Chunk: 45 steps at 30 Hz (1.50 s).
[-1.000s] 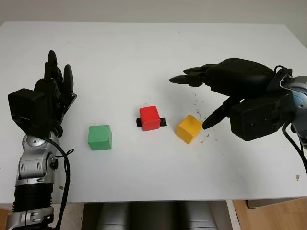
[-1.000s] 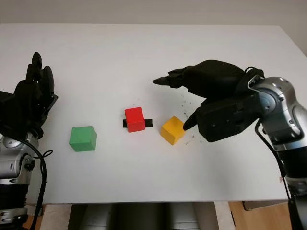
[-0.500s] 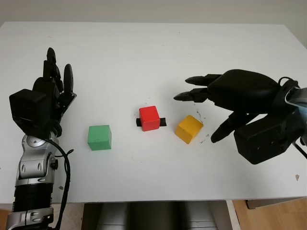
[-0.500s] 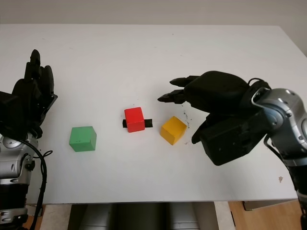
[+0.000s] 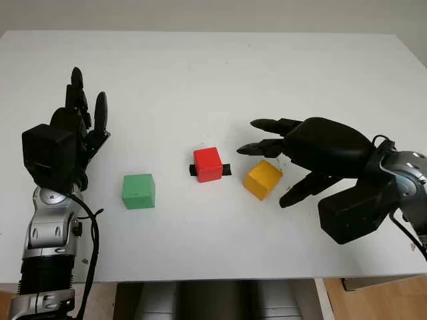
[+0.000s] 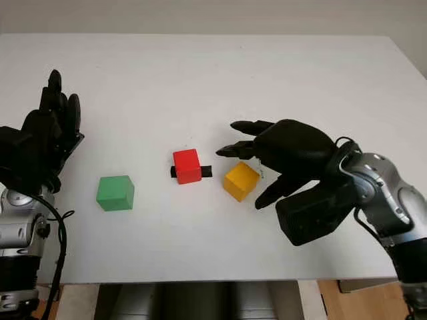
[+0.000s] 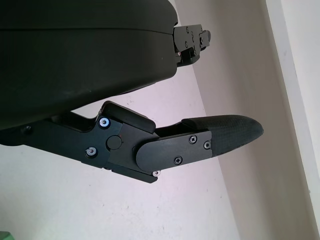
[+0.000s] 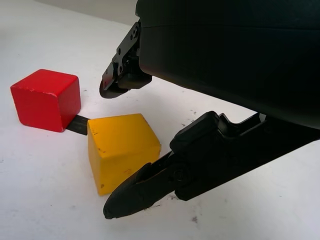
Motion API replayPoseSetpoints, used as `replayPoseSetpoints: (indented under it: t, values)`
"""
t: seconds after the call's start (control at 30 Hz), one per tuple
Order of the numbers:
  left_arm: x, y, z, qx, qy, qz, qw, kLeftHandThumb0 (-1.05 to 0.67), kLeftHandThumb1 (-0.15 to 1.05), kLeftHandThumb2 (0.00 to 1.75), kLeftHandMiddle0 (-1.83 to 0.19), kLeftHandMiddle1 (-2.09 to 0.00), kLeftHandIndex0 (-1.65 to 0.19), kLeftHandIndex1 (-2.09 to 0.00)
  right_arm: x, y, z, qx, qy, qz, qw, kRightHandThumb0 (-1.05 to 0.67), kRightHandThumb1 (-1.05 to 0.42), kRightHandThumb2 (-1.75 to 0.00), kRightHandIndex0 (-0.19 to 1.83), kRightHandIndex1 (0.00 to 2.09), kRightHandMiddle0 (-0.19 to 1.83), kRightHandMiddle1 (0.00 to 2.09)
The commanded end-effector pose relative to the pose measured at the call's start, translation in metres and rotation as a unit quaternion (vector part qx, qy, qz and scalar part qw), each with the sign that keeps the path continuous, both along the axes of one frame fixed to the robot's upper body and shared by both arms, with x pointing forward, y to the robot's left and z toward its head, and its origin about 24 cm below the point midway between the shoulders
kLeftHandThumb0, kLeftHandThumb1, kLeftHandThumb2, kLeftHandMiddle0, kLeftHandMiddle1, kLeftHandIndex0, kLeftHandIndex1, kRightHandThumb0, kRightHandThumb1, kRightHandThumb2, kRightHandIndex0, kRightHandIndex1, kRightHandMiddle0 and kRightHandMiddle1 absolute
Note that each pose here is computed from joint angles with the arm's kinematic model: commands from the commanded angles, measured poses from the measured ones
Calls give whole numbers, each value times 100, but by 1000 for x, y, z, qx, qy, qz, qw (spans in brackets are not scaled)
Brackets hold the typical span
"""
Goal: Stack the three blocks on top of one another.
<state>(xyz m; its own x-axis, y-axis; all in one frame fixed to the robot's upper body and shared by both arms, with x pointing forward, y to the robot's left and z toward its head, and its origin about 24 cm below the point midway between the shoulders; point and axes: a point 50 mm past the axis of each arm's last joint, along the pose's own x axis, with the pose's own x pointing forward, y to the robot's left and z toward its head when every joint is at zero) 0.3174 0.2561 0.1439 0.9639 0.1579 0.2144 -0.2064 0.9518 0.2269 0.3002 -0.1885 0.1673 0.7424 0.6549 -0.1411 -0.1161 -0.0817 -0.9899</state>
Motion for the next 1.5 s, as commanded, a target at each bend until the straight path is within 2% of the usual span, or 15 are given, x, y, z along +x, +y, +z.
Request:
replayPoseSetpoints:
  t: [0.0, 0.27, 0.5, 0.73, 0.83, 1.13, 1.3, 1.47]
  values:
    - [0, -4, 4, 1, -9, -4, 1000, -80, 105, 62, 18, -5, 13, -6, 1, 2, -2, 1, -7, 9, 1000, -67, -83, -5, 17, 7, 52, 16]
    - [0, -4, 2, 8, -3, -4, 1000, -83, 105, 61, 18, -5, 14, -5, 4, 0, -9, 13, -31, 27, 999, -67, -83, -5, 24, 9, 61, 23]
    - [0, -4, 1, -2, -5, -6, 1000, -83, 105, 60, 18, -6, 14, -6, 6, -2, -6, 3, -37, 31, 999, -54, -83, -5, 27, 8, 69, 35]
    - [-1, -4, -1, 5, 1, -6, 1000, -83, 105, 60, 18, -6, 14, -5, 6, -3, -5, -2, -53, 43, 998, -42, -89, -6, 34, 6, 59, 108]
    - [-1, -4, -2, 5, -2, -10, 1000, -82, 105, 59, 18, -5, 14, -5, 6, -3, -3, -7, -58, 44, 997, -39, -90, -6, 36, 7, 58, 116]
    - [-2, -6, -4, -3, 1, -16, 1000, -82, 105, 58, 19, -5, 16, -5, 8, -4, 0, -9, -62, 36, 997, -39, -89, -5, 38, 7, 58, 119]
    - [-2, -6, -4, -3, -1, -16, 1000, -81, 105, 57, 19, -5, 16, -5, 12, -6, 2, 63, -22, 1, 998, -38, -89, -5, 37, 6, 53, 125]
    - [-2, -6, -6, 5, 1, -14, 1000, -80, 105, 57, 18, -5, 15, -5, 23, -8, 4, 236, 50, -43, 969, -36, -87, -5, 34, 5, 50, 137]
